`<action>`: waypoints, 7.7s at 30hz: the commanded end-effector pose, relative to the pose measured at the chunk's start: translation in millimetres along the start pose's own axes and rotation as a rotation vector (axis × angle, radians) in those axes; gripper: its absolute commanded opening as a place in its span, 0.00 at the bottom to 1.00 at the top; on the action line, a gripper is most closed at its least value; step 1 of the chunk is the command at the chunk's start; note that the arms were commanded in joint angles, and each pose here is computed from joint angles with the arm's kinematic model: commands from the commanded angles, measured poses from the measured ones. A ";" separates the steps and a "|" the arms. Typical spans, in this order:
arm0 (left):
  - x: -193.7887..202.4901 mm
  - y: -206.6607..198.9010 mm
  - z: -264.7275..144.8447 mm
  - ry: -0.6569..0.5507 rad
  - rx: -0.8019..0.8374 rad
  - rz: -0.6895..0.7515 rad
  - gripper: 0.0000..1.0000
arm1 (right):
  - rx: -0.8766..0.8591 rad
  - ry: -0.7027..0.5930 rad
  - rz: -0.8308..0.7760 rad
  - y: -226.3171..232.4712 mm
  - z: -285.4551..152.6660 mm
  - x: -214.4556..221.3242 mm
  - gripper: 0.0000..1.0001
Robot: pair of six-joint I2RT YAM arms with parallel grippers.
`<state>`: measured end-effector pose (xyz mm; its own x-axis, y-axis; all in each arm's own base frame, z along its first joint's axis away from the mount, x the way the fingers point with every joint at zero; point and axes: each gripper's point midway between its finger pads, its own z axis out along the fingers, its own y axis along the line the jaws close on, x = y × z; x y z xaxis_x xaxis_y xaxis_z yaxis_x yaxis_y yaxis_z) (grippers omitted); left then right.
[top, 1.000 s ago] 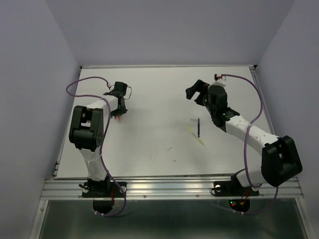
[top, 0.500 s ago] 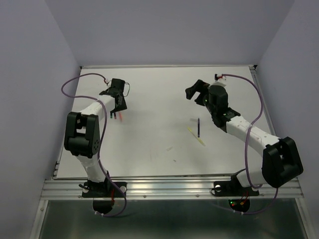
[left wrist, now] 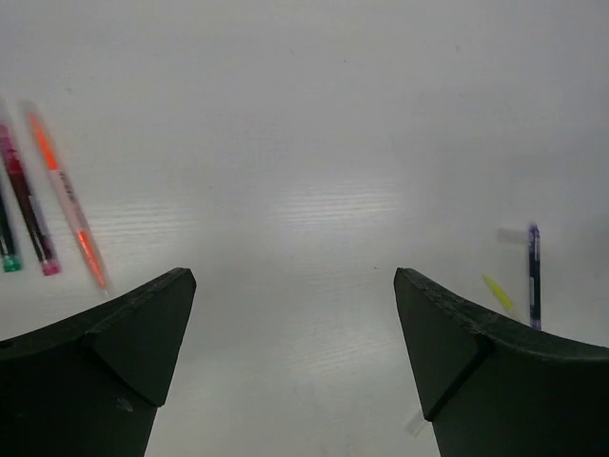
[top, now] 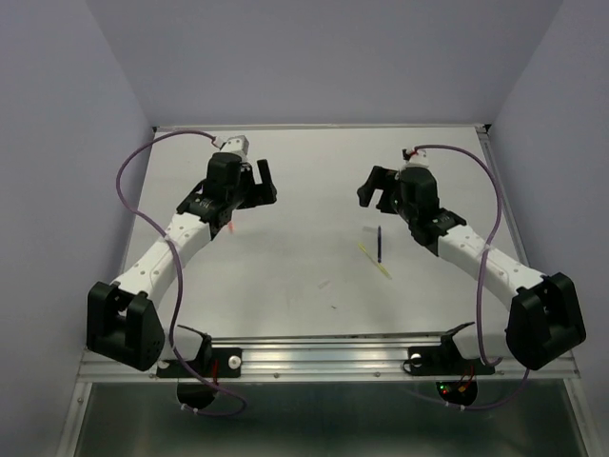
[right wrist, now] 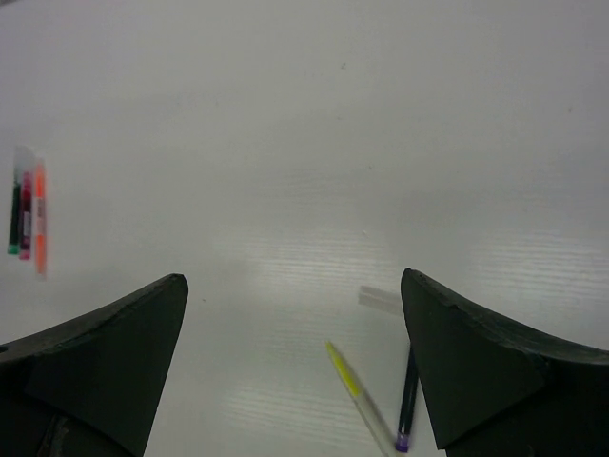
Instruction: Insert the pens into the pen caps
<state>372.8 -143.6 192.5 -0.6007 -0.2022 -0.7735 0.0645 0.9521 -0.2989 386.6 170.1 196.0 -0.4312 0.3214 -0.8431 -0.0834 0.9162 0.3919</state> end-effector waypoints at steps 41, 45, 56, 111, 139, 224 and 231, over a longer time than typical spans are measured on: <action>59.1 -65.4 -50.8 -0.015 0.370 -0.036 0.99 | 0.228 0.633 -0.333 -51.5 -59.0 220.2 0.55; 61.0 -64.6 -50.8 -0.011 0.368 -0.040 0.99 | 0.268 0.614 -0.360 -57.0 -51.5 222.1 0.46; 75.4 -62.2 -49.0 0.023 0.371 -0.052 0.99 | 0.100 0.685 -0.406 -32.0 -50.6 239.8 0.18; 267.9 -118.0 -8.3 0.454 0.172 0.707 0.00 | 0.159 0.175 -0.219 -38.3 -82.4 57.9 0.01; -38.8 -160.3 -29.3 -0.223 0.351 -0.234 0.00 | -0.839 0.253 -0.283 115.2 -128.7 80.2 0.01; -8.8 -171.6 -47.2 -0.255 0.582 -0.274 0.00 | -0.761 -0.147 0.062 165.9 -67.1 -34.3 0.01; 0.7 -177.4 -51.4 -0.240 0.641 -0.242 0.00 | -0.750 -0.235 0.084 169.6 -64.6 -57.1 0.01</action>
<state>346.4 -280.8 296.7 -0.3676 -0.6029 -0.7081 0.3792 0.5980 -0.7061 307.2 302.9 250.2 -0.5161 0.2925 -0.8050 -0.6294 0.5079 0.5881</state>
